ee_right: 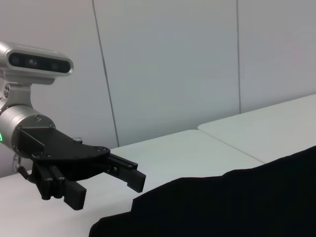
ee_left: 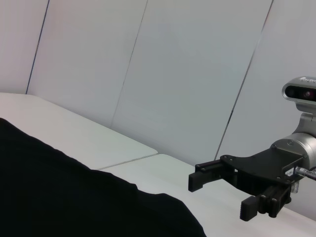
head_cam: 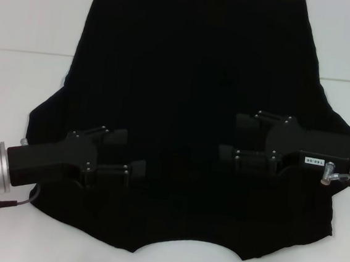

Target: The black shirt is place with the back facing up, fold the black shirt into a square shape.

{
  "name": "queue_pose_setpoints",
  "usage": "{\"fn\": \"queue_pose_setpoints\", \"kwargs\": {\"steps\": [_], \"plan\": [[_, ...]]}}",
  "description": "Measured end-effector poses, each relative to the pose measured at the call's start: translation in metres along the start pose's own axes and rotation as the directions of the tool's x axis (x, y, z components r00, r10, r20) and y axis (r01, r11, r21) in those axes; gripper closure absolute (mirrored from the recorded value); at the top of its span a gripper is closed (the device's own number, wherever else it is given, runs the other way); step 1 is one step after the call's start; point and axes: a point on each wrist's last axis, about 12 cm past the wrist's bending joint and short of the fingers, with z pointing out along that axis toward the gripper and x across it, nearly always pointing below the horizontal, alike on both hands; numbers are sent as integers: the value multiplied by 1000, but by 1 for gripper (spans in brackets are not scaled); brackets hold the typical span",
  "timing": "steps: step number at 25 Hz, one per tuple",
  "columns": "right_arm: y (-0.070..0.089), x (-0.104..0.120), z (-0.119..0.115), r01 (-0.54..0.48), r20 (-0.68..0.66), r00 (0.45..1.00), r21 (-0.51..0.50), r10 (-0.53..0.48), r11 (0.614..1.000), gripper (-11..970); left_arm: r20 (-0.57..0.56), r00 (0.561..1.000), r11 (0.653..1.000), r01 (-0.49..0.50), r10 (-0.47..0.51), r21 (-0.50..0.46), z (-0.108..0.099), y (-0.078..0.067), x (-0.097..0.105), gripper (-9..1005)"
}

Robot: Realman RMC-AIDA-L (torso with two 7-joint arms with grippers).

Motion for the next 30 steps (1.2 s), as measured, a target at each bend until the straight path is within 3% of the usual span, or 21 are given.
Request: {"fn": "queue_pose_setpoints", "kwargs": {"steps": [13, 20, 23, 30], "plan": [[0, -1, 1, 2, 1, 1000, -3, -2, 1000, 77, 0, 1000, 1000, 5, -5, 0, 0, 0, 0, 49], [0, -1, 2, 1, 5, 1000, -3, -1, 1000, 78, 20, 995, 992, 100, -99, -73, -7, 9, -2, 49], [1, -2, 4, 2, 8, 1000, -7, -2, 1000, 78, 49, 983, 973, 184, -179, -137, -16, 16, -3, 49], [3, -4, 11, 3, 13, 1000, -18, -3, 1000, 77, 63, 929, 868, 364, -365, -339, -33, 38, 5, 48]]}}
